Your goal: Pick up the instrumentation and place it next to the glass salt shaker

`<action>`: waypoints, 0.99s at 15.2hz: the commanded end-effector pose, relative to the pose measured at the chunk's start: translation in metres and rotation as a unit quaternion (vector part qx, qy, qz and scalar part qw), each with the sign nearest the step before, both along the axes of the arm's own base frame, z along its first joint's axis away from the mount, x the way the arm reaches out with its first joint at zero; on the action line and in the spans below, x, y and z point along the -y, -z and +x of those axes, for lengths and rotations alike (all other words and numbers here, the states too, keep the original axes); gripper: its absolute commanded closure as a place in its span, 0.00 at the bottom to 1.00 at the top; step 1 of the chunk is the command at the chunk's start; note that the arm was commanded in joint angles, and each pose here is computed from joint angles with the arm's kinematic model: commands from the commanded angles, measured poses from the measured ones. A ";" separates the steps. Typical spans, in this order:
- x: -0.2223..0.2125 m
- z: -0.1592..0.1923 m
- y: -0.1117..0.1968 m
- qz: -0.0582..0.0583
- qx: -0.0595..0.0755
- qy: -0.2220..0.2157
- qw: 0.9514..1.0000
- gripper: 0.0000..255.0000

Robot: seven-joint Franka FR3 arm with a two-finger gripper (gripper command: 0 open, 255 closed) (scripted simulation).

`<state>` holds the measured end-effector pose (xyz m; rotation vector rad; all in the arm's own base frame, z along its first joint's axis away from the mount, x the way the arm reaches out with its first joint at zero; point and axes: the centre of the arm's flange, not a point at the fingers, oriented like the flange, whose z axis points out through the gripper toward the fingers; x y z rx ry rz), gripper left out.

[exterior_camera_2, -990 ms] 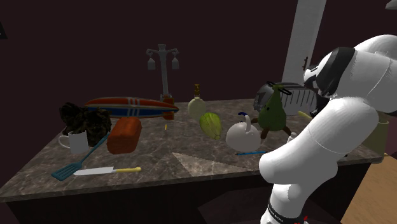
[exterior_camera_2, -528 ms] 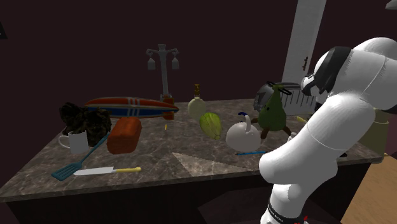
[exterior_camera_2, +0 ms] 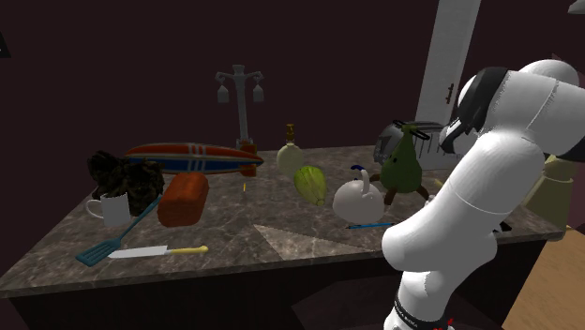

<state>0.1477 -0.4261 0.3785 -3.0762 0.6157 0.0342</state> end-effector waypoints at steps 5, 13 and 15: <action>0.001 0.000 0.032 0.000 0.000 0.000 1.000 1.00; 0.001 0.000 0.037 0.000 0.000 0.000 1.000 1.00; 0.001 0.000 0.037 0.000 0.000 0.000 1.000 0.00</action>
